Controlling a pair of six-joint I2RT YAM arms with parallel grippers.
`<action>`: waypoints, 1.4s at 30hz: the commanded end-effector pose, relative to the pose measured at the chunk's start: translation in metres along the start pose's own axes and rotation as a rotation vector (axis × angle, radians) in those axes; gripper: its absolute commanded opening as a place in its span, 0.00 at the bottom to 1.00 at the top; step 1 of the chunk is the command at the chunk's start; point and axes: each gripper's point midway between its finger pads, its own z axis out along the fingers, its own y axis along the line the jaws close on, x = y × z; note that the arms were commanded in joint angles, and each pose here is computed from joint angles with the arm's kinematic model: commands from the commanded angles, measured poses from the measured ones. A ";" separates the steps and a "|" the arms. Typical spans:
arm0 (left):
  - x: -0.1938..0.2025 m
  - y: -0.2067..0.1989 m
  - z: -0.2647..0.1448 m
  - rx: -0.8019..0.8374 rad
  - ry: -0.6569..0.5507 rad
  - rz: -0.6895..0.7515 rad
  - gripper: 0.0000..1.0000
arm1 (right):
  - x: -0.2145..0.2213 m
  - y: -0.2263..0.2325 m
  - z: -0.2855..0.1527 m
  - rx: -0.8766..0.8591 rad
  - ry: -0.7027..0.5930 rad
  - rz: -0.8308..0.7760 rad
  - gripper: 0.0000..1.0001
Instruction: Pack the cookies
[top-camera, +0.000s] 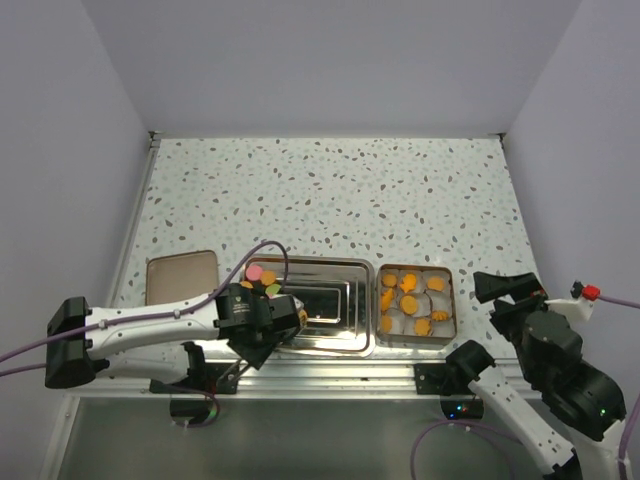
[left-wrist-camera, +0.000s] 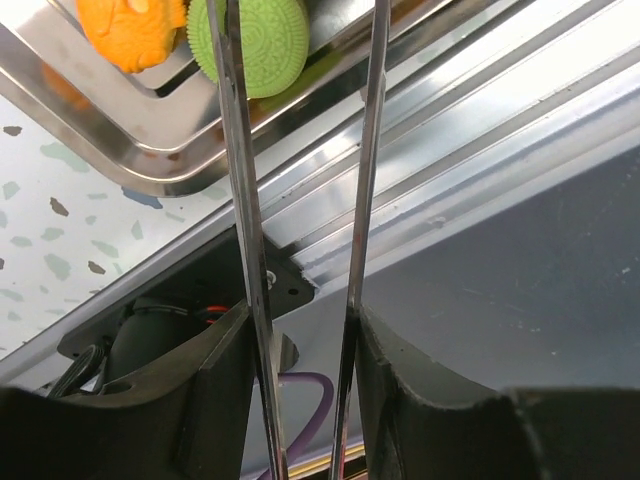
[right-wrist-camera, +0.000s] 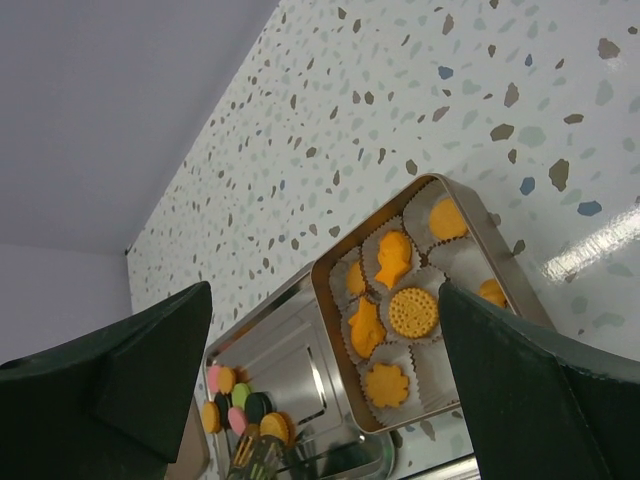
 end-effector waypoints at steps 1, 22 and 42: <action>-0.006 0.010 -0.002 -0.080 -0.023 -0.033 0.40 | -0.008 -0.001 -0.011 -0.013 -0.009 0.061 0.99; -0.166 -0.088 -0.114 0.106 -0.381 0.008 0.31 | -0.040 0.042 -0.013 -0.096 -0.095 0.080 0.99; -0.217 -0.244 -0.112 0.378 -0.412 0.309 0.31 | -0.063 0.038 -0.027 -0.092 -0.156 0.084 0.99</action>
